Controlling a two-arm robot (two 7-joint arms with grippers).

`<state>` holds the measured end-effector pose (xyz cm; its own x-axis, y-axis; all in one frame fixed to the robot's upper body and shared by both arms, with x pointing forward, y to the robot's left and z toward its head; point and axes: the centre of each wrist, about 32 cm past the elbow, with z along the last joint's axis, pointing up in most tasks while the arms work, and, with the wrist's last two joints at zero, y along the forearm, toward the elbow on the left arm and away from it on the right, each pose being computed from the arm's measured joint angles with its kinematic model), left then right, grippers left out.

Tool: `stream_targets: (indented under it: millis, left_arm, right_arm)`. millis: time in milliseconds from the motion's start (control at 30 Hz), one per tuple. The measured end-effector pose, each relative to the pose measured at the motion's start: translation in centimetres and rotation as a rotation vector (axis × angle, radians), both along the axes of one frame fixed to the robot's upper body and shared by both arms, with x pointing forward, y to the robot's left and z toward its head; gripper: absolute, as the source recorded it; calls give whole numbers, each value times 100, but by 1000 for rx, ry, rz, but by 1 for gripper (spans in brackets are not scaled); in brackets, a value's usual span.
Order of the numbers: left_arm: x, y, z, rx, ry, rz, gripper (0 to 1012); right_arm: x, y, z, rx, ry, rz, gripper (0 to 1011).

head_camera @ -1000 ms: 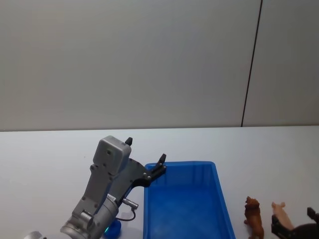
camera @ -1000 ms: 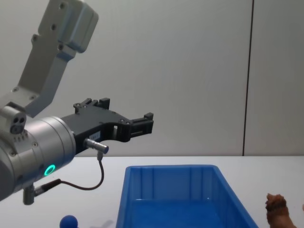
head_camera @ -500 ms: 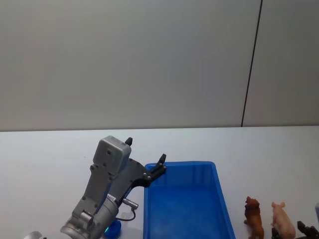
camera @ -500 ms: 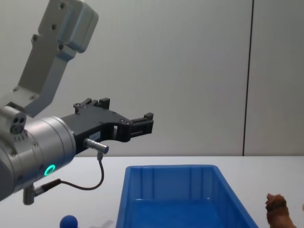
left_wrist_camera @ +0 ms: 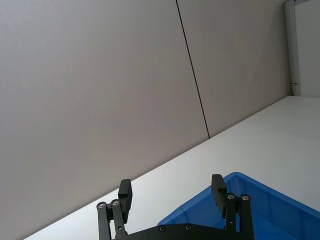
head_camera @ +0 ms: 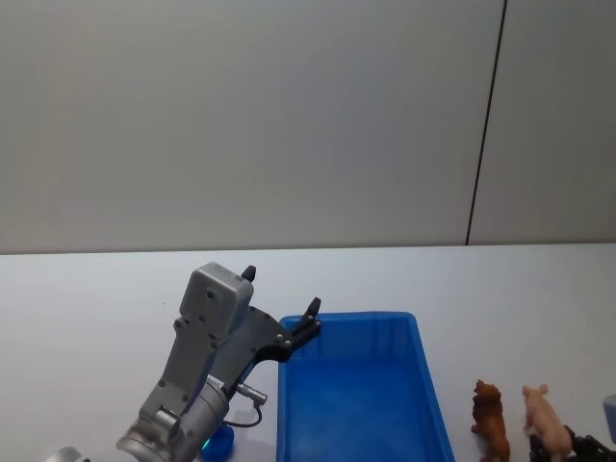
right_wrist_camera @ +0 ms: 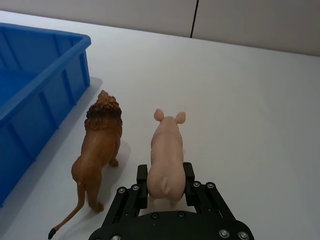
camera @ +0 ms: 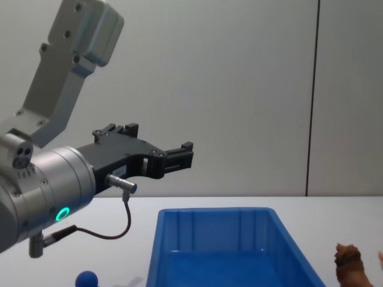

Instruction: Pick up the two dolls from the table and place them into the box.

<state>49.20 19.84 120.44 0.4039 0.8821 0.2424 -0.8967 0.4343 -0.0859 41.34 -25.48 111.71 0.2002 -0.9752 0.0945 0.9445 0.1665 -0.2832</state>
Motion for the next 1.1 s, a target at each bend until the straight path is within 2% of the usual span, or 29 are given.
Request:
stream_targets:
  millis: [267,333,667,933,1100]
  left_arm:
    - [0,0,0,0,0,0,1001]
    - [0,0,0,0,0,0,1001]
    - [0,0,0,0,0,0,1001]
    - [0,0,0,0,0,0,1001]
    - [0,0,0,0,0,0,1001]
  right_arm:
    - [5,22,73,-6,-67,10,386]
    - [10,35,130,-6,-101,20,386]
    - [77,103,337,27,-192,102,386]
    - [176,207,455,76,-225,195,386]
    - [247,286,484,106,-223,257,386]
